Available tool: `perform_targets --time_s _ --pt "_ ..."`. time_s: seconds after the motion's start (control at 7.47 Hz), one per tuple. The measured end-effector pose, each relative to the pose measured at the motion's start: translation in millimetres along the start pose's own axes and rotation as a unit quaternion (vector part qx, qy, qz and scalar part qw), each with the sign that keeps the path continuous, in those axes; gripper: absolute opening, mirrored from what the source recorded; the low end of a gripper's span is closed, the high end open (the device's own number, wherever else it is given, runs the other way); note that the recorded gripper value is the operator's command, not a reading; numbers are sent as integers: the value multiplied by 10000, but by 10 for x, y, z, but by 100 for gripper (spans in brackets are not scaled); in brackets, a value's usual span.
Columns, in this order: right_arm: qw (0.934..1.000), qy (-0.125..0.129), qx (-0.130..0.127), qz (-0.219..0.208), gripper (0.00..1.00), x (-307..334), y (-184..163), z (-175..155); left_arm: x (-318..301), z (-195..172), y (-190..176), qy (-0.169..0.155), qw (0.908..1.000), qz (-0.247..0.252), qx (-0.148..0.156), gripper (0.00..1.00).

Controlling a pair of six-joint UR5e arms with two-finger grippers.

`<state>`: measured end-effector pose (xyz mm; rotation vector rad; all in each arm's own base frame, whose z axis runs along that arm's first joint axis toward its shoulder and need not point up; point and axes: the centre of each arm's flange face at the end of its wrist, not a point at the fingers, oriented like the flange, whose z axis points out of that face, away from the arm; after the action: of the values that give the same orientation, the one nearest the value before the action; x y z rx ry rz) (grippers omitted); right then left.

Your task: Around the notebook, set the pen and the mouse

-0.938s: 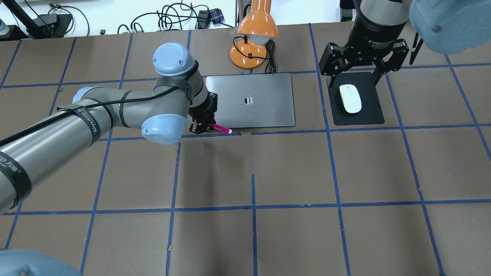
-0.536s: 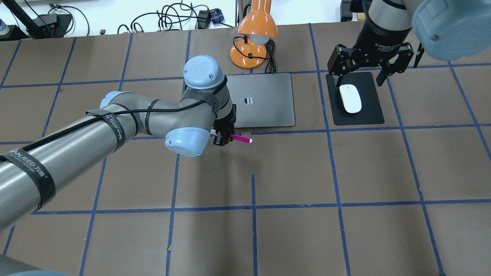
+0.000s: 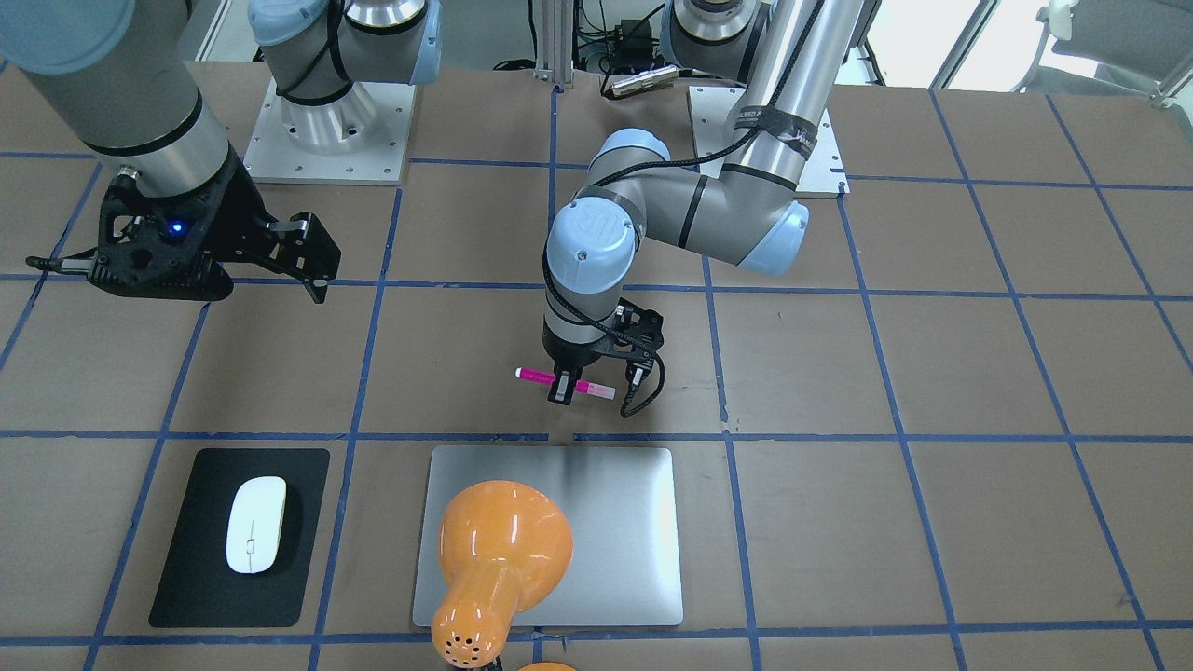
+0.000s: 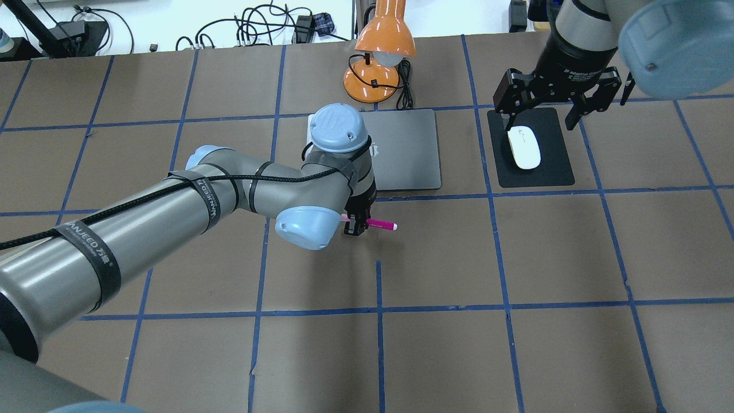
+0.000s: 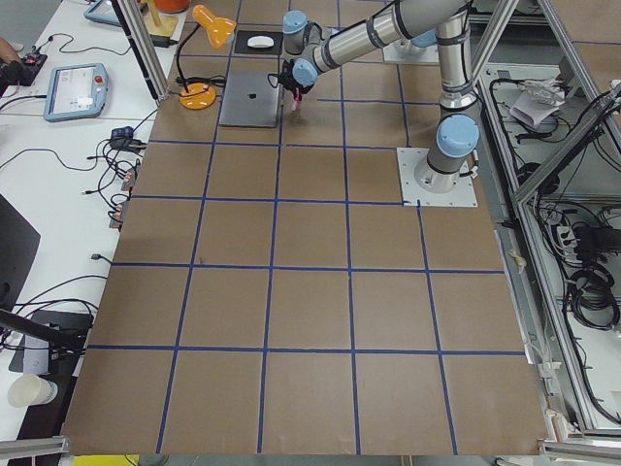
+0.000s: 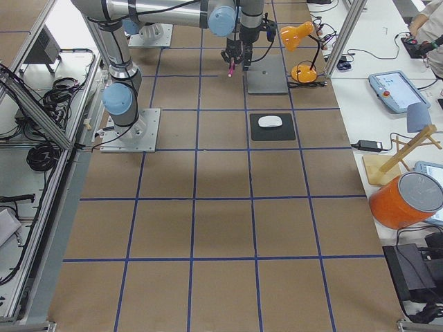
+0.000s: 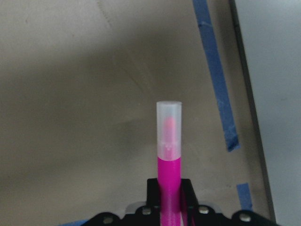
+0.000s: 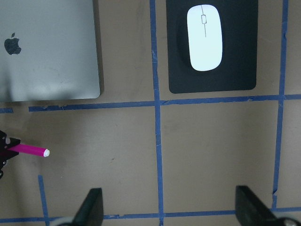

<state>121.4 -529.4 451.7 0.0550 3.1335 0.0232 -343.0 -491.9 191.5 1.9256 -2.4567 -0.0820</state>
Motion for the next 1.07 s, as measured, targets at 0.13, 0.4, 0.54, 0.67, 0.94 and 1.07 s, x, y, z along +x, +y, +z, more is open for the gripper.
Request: perform_targets --time_s 0.13,0.4,0.54,0.67,0.94,1.07 --pt "10000 -3 0 2 100 0 0 1 -20 47 41 -43 10000 -18 1 0" --pt "10000 -6 -1 4 100 -1 0 1 -34 101 78 -84 10000 -20 -1 0" --pt "10000 -4 -3 4 100 0 1 2 -38 120 90 -100 9999 -30 -2 0" --pt "10000 -1 -3 2 100 1 1 2 -44 136 105 -115 9999 -59 -3 0" --pt "10000 5 -11 4 100 2 3 3 -81 146 193 -123 9999 -23 1 0" --pt "10000 6 -12 4 100 2 3 4 -96 163 229 -138 9999 13 9 33"
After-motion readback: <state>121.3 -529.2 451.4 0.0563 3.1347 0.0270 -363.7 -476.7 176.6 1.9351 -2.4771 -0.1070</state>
